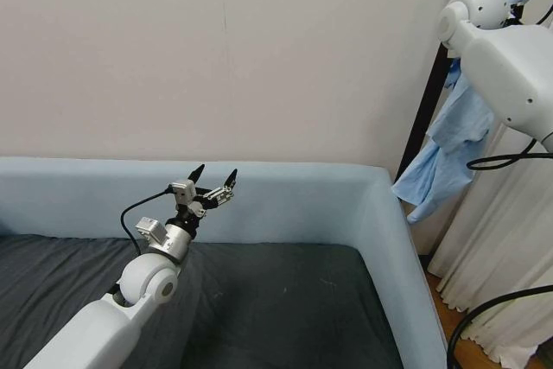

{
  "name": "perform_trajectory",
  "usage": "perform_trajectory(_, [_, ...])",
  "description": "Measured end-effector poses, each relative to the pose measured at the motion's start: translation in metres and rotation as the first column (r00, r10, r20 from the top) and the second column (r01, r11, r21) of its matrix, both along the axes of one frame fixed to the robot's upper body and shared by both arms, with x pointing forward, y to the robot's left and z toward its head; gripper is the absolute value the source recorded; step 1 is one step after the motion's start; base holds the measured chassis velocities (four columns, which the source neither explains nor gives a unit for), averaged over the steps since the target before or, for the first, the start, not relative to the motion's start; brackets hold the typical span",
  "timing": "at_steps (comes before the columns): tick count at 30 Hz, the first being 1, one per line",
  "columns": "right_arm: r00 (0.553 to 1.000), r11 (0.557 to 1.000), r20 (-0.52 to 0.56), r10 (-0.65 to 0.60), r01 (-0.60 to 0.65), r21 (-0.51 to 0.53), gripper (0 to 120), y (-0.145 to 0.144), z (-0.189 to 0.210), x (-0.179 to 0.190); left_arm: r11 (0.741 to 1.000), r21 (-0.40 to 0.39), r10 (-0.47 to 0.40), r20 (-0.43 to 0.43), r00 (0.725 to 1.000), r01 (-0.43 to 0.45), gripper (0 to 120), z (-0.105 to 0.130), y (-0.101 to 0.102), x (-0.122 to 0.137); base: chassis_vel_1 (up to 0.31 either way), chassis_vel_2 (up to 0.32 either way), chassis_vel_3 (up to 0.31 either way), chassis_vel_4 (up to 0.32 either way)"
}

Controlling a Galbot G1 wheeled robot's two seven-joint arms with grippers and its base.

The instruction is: Pick up the clothes from the sofa and hang them on the clothes hanger.

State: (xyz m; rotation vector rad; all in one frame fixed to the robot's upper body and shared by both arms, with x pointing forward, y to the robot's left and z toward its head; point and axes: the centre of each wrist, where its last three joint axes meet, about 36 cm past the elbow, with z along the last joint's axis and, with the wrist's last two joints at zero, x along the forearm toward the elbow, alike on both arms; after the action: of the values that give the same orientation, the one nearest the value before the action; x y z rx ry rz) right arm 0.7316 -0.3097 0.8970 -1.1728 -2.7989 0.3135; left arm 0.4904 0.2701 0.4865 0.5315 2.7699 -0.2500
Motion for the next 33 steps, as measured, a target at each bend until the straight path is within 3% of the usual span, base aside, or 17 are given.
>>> perform_trajectory(15, [1.0, 1.0, 0.006, 0.015, -0.015, 0.021, 8, -0.001, -0.008, 0.003, 1.0, 0.0, -0.002, 0.001, 1.0, 0.002, 100, -0.002, 0.001, -0.002, 0.0, 0.0, 0.0, 0.0])
perform_trajectory(18, [0.995, 0.995, 0.023, 0.095, -0.096, 0.037, 23, 0.011, -0.003, -0.013, 1.0, -0.001, -0.007, 0.002, 1.0, 0.007, 100, -0.002, -0.002, -0.003, 0.0, 0.0, 0.0, 0.0])
perform_trajectory(22, [0.99, 0.99, 0.01, 0.139, -0.139, 0.019, 34, 0.031, -0.004, -0.033, 1.0, 0.0, -0.011, 0.004, 1.0, 0.011, 100, -0.001, -0.002, -0.005, 0.0, 0.0, 0.0, 0.0])
perform_trajectory(25, [0.971, 0.971, 0.001, 0.238, -0.238, -0.013, 49, 0.056, -0.015, -0.073, 1.0, 0.009, -0.009, 0.007, 1.0, 0.009, 100, 0.001, 0.001, -0.007, 0.0, 0.0, 0.0, 0.0])
perform_trajectory(27, [0.962, 0.962, -0.001, 0.273, -0.273, -0.005, 52, 0.057, -0.02, -0.084, 1.0, 0.011, -0.007, 0.007, 1.0, 0.007, 100, 0.001, 0.003, -0.008, 0.0, 0.0, 0.0, 0.0])
perform_trajectory(31, [0.923, 0.923, 0.02, 0.384, -0.384, 0.013, 64, 0.063, -0.031, -0.113, 1.0, 0.014, 0.002, 0.008, 1.0, -0.002, 100, 0.001, 0.007, -0.01, 0.0, 0.0, 0.0, 0.0])
perform_trajectory(33, [0.869, 0.868, 0.067, 0.49, -0.493, 0.049, 76, 0.061, -0.043, -0.133, 1.0, 0.012, 0.008, 0.011, 1.0, -0.008, 100, 0.001, 0.009, -0.011, 0.0, 0.0, 0.0, 0.0])
